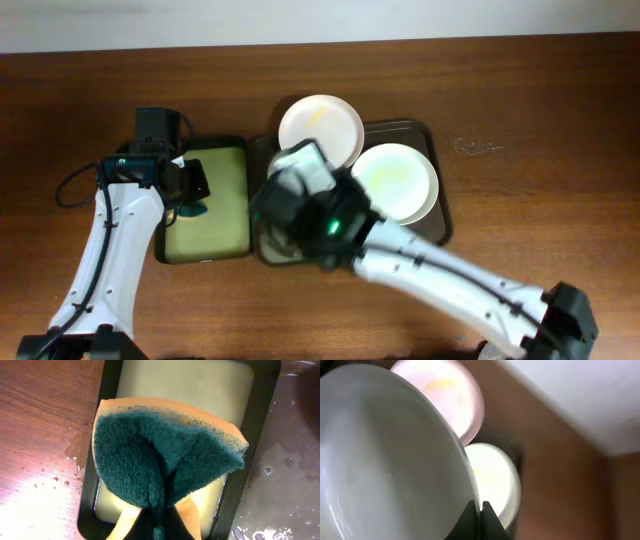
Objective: Clean dirty plates on tray and stack at the side
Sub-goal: 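Carry the pale plate right and set it on the table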
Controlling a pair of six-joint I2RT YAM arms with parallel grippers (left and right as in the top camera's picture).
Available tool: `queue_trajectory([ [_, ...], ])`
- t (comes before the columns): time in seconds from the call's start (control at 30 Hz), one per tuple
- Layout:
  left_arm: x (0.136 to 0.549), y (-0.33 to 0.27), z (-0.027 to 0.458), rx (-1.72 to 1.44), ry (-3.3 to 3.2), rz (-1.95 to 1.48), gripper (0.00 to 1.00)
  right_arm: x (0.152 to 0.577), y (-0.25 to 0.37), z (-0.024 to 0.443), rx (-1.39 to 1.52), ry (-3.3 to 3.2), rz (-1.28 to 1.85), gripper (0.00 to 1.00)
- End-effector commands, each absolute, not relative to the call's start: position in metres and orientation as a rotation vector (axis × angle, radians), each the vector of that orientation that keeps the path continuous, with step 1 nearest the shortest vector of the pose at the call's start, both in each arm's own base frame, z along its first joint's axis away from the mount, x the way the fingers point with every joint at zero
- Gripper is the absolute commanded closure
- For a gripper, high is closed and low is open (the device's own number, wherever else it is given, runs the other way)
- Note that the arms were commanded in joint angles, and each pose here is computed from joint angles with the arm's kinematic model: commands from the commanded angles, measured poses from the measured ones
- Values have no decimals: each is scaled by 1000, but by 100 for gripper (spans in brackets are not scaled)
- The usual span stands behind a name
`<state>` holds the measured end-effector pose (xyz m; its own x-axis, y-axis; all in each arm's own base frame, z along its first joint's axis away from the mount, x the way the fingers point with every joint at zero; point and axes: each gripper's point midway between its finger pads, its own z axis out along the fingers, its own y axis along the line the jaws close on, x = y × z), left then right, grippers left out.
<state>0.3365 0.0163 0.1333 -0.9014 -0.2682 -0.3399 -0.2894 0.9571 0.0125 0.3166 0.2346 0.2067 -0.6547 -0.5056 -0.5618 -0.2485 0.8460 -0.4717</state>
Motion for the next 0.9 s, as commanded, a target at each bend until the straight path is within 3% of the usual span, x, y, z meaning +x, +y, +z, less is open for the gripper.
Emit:
queue_trajectory([
  [0.0,337,17,133,-425,2766,91,98,327,224,182,-433,2601,-25,96],
  [0.07,337,17,133,-425,2766,90,98,363,159,183,-146,2676,83,96],
  [0.17,338,13,133,-420,2766,63,99,403,-12,190,525,2609,397,96],
  [0.27,338,13,133,-420,2765,63,99,363,-171,185,1046,2428,285,96],
  [0.37,338,13,133,-420,2767,59,99,318,-241,149,1342,2357,246,96],
  [0.47,338,13,133,-420,2766,59,99,321,-231,90,1395,2471,298,96],
  [0.6,338,13,133,-420,2767,59,98,327,-217,51,1385,2598,264,96],
  [0.63,338,13,133,-420,2767,59,98,328,-216,51,1373,2601,267,87],
  [0.67,338,13,133,-420,2766,59,98,329,-212,52,1330,2620,297,43],
  [0.7,338,13,133,-420,2767,59,98,334,-204,54,1285,2624,371,32],
  [0.8,338,13,133,-420,2767,59,98,351,-164,66,1089,2632,655,26],
  [0.87,338,13,132,-420,2767,59,98,361,-129,66,970,2715,672,31],
])
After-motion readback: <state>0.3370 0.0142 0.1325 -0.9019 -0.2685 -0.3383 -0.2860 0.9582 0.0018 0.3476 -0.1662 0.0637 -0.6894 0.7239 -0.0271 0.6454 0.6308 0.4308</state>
